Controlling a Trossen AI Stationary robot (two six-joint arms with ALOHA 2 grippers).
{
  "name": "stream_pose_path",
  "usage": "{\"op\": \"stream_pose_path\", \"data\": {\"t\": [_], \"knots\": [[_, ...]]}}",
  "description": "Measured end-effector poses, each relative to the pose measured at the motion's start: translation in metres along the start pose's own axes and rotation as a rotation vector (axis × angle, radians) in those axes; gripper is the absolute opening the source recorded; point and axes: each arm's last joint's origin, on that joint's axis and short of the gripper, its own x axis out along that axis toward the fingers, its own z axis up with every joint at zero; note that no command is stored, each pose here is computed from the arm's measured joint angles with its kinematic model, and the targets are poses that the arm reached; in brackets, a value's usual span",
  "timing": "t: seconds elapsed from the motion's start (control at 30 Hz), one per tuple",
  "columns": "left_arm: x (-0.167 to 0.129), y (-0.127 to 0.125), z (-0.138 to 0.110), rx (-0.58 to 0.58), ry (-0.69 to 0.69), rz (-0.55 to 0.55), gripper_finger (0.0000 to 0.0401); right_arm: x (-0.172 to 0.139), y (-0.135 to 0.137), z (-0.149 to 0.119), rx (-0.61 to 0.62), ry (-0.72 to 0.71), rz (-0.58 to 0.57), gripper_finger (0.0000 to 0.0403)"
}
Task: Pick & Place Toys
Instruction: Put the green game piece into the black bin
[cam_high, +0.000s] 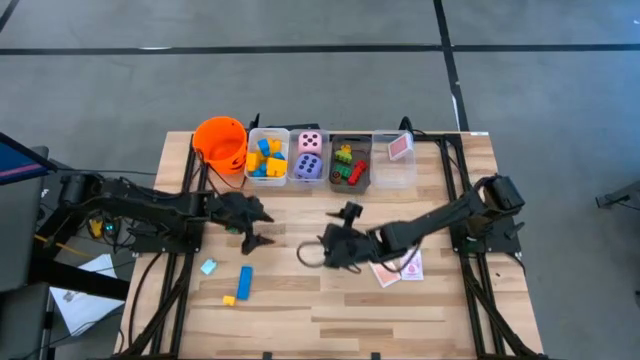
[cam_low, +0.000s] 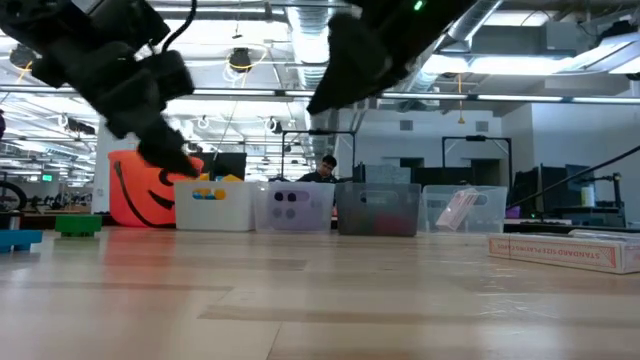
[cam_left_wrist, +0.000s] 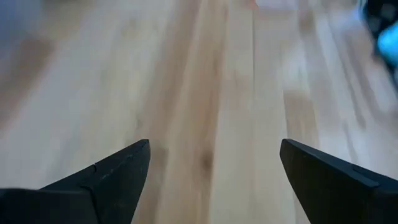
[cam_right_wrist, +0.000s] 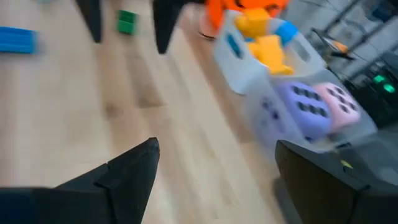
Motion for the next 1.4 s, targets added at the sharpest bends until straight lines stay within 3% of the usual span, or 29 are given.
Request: {"op": "stream_pose_path", "data": {"t": [0.13,0.3,0.4,0.53,0.73,1.0,1.13,1.4], "knots": [[-0.003,-0.006,-0.016,-0.026,0.2,0.071,0.035,-0.014,0.015,0.0,-0.001,-0.037,0.045,0.0316],[-0.021,-0.007,-0.023,-0.108,0.451,0.286,0.035,-0.017,0.019,0.003,-0.006,-0.075,0.061,0.0316],[-0.029,-0.006,-0.019,-0.14,0.489,0.412,0.035,-0.014,0.016,0.006,-0.007,-0.085,0.052,0.0316],[-0.034,-0.006,-0.017,-0.192,0.491,0.478,0.035,-0.009,0.011,0.006,0.028,-0.073,0.039,0.0316],[-0.037,0.002,-0.022,-0.386,0.501,0.613,0.035,-0.008,0.011,0.006,0.052,-0.067,0.053,0.0316],[-0.034,0.013,-0.019,-0.5,0.485,0.673,0.035,-0.008,0.011,0.005,0.05,-0.062,0.057,0.0316],[-0.025,0.015,-0.019,-0.531,0.51,0.652,0.035,-0.008,0.011,0.005,0.065,-0.061,0.057,0.0316],[-0.008,0.017,-0.028,-0.545,0.642,0.651,0.0328,-0.008,0.011,0.005,0.062,-0.058,0.057,0.0316]]}}
